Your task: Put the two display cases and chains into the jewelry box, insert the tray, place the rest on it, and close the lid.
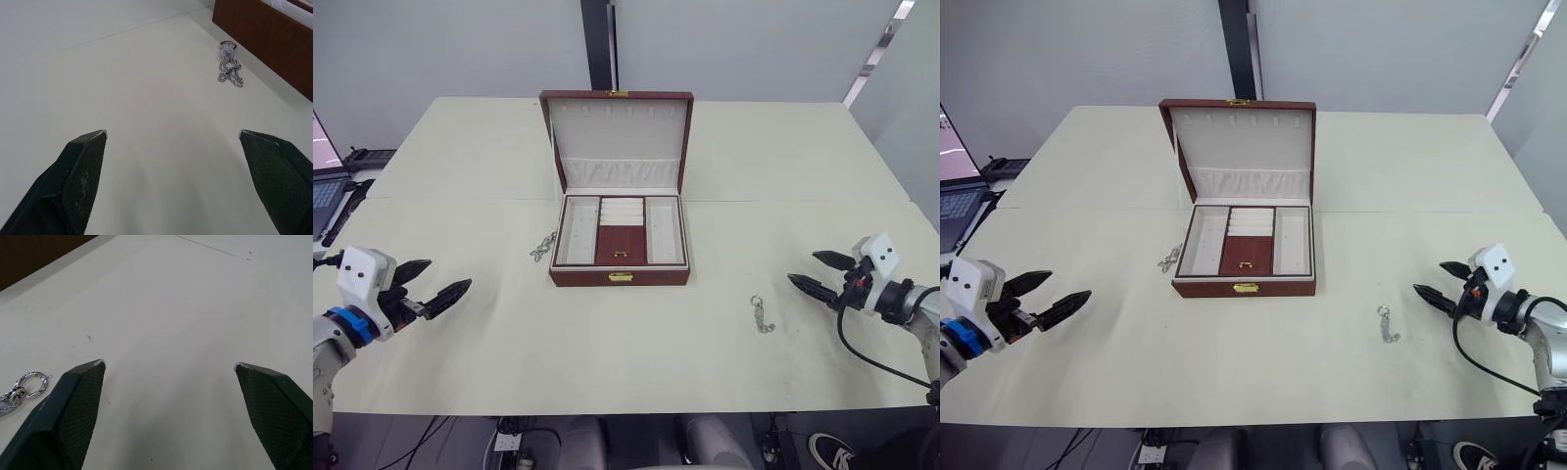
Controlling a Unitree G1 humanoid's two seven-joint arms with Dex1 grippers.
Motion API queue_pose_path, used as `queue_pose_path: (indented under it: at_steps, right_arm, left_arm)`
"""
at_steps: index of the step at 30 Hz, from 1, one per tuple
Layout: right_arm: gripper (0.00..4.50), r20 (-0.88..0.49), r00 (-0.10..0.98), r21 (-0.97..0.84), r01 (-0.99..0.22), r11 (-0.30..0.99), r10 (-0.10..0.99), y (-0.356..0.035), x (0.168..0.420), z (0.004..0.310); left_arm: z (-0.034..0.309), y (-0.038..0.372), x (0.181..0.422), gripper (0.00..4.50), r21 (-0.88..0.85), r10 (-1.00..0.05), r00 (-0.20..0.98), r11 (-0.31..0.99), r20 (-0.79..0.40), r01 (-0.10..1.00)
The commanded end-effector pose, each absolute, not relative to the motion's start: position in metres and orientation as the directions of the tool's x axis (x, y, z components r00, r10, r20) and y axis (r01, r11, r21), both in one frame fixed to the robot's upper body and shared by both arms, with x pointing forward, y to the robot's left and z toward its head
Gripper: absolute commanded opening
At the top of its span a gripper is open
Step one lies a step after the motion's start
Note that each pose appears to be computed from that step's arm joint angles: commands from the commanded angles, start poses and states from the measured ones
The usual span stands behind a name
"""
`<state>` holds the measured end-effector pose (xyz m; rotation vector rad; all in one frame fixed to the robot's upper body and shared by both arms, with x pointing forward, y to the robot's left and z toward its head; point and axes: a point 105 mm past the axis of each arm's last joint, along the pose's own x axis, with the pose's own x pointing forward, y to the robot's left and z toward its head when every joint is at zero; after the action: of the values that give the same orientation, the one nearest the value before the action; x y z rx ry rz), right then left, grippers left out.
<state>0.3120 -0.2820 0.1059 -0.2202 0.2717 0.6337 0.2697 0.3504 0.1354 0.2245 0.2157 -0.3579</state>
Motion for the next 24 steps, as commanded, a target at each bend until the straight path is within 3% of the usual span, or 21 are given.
queue_pose_path:
  at_steps: [1,7,14,24]
  right_arm:
    - [4.48,-0.281,0.780,-0.146,-0.610,0.779,0.559,-0.279,0.315,0.118]
    - [4.48,-0.236,0.748,-0.140,-0.658,0.739,0.621,-0.259,0.313,0.132]
    - [4.48,-0.135,0.505,-0.124,-0.862,0.492,0.852,-0.162,0.294,0.177]
    - [4.48,-0.114,0.329,-0.157,-0.938,0.310,0.938,-0.097,0.275,0.212]
  left_arm:
    - [0.150,0.354,0.274,4.50,0.219,-0.301,0.933,0.914,-0.196,0.341]
    - [0.154,0.342,0.287,4.50,0.192,-0.301,0.943,0.926,-0.140,0.324]
    - [0.136,0.297,0.316,4.50,0.076,-0.307,0.947,0.946,-0.098,0.315]
    - [0.117,0.268,0.339,4.50,0.079,-0.280,0.955,0.954,-0.097,0.288]
